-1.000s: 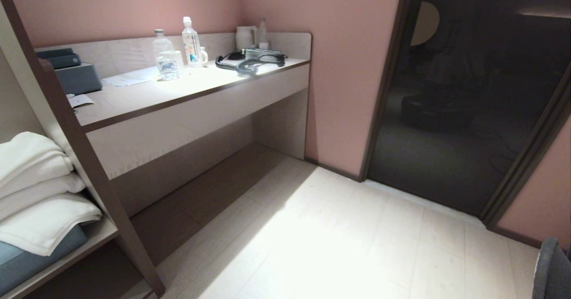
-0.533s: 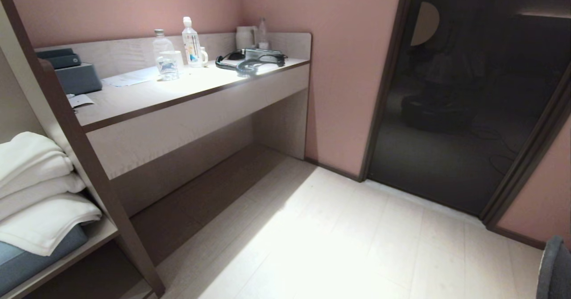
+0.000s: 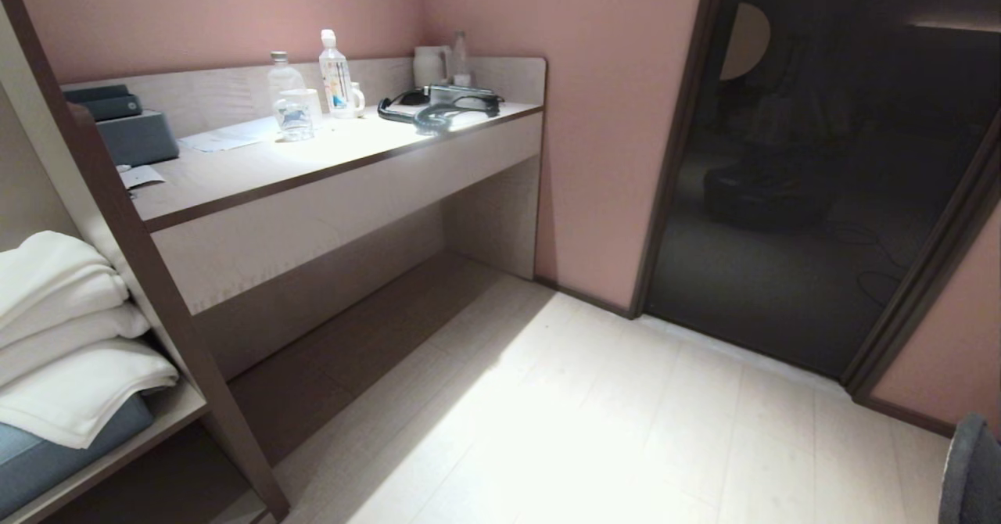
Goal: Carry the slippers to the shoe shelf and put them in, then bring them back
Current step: Place the slippers into the shoe cabinet
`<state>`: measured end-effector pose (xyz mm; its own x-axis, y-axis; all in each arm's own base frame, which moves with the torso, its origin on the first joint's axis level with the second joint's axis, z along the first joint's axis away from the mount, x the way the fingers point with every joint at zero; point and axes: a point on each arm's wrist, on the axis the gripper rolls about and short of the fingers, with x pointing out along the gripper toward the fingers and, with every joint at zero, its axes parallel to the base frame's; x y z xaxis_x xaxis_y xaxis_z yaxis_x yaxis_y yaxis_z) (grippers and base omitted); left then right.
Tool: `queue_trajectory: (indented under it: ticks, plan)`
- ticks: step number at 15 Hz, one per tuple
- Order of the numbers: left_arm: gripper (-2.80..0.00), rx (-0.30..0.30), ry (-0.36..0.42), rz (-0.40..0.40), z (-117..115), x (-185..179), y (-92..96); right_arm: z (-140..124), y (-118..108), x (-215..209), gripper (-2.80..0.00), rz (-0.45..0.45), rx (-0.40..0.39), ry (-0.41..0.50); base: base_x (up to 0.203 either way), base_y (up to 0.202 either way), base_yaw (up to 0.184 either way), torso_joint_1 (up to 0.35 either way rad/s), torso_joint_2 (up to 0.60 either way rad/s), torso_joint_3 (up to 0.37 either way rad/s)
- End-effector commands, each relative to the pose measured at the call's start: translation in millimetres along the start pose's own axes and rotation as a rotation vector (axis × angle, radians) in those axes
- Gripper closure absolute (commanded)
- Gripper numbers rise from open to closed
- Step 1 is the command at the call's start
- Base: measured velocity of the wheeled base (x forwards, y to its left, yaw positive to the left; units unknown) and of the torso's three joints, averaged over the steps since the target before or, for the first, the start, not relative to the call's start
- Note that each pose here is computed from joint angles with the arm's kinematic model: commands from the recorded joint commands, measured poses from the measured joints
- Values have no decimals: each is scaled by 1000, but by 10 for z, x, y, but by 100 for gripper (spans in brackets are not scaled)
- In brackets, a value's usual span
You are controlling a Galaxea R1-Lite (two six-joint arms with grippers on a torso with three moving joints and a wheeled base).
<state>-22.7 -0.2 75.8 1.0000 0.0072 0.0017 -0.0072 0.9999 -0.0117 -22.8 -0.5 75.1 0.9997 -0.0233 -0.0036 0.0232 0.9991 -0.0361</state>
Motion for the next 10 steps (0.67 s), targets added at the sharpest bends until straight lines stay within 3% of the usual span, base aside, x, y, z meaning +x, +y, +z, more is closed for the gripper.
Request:
queue_trajectory:
  ticks: [1, 3, 6, 10]
  plan:
    - [0, -1, 0, 0, 1, 1, 0, 2, 0, 1, 0, 0, -2, -1, 0, 0, 0, 0, 0, 0]
    - [0, -1, 0, 0, 1, 1, 0, 1, 0, 1, 0, 0, 1, 1, 0, 0, 0, 0, 0, 0]
    - [0, -1, 0, 0, 1, 1, 0, 1, 0, 1, 0, 0, 1, 1, 0, 0, 0, 79, -252, -190]
    - [0, -2, 0, 0, 1, 1, 0, 2, 0, 1, 0, 2, 0, 0, -1, -3, 153, 157, -439, -281]
